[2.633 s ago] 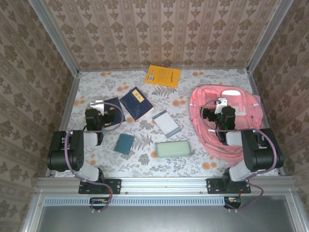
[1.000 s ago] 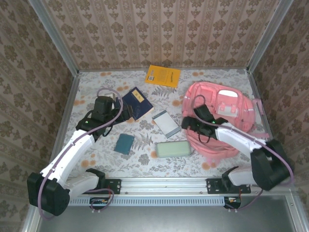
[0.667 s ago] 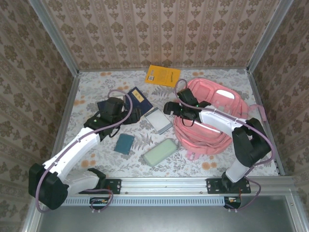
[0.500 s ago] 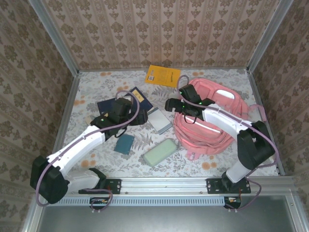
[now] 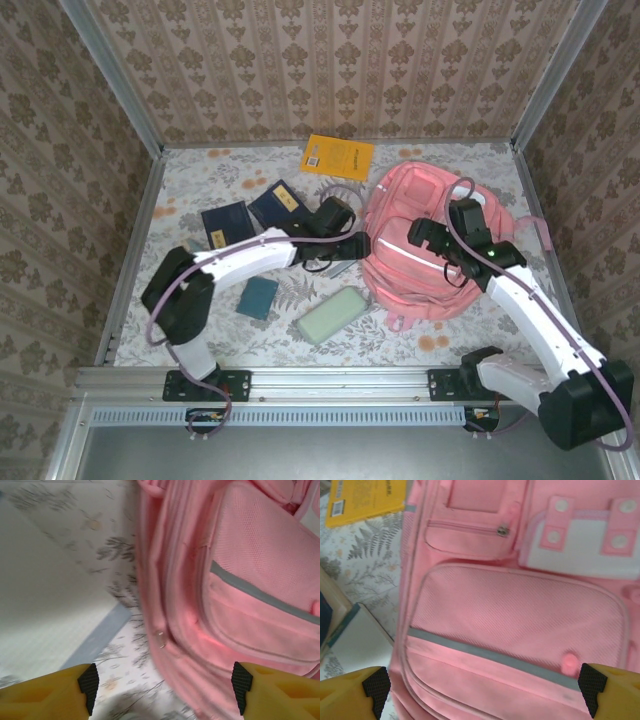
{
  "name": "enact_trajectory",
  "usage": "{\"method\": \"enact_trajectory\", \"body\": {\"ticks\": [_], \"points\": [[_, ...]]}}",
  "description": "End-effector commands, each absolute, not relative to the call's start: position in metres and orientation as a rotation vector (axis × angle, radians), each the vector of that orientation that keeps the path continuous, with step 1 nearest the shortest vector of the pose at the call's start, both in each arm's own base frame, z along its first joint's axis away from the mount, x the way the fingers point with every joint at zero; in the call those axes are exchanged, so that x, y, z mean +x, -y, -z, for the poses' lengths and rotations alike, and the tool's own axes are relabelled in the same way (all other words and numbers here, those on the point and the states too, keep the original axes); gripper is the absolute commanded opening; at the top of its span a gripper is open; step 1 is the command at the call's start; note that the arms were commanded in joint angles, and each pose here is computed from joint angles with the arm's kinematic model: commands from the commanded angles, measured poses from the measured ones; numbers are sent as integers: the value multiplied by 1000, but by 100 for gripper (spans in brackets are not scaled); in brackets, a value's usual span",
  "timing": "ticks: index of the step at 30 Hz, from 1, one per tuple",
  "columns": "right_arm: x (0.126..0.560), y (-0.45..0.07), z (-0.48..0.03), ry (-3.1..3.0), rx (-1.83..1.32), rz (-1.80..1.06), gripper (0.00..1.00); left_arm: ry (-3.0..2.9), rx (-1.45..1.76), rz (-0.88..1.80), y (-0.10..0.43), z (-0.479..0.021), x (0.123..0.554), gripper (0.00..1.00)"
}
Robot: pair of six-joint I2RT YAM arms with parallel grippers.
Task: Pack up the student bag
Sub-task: Move the student bag to the top-center of the table.
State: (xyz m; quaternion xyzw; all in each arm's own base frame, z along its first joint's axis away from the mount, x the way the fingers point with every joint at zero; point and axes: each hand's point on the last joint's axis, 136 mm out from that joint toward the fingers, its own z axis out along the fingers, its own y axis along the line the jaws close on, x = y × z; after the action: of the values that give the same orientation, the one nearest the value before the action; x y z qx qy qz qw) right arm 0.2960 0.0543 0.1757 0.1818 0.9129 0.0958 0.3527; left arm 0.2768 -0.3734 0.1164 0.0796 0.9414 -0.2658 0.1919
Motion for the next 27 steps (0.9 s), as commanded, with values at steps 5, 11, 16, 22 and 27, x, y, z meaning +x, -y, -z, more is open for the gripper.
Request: {"method": "enact_trajectory", "body": {"ticks": [5,11,16,22,27], "points": [[259,-25,-164,-2400,517,-116,100,-2795,283,793,407,-77,261,62],[257,-23,-164,-2408,518,-106,100,-2777,307,733,412,-72,279,18],[258,-25,-164,-2414,511,-109,100,-2775,239,637,387,-73,313,0],[258,-30,-161,-2428,492,-143,100,-2716,230,526,348,-96,358,0],[261,-38,-159,-2449,469,-186,100,-2656,318,442,321,-111,404,0]]}}
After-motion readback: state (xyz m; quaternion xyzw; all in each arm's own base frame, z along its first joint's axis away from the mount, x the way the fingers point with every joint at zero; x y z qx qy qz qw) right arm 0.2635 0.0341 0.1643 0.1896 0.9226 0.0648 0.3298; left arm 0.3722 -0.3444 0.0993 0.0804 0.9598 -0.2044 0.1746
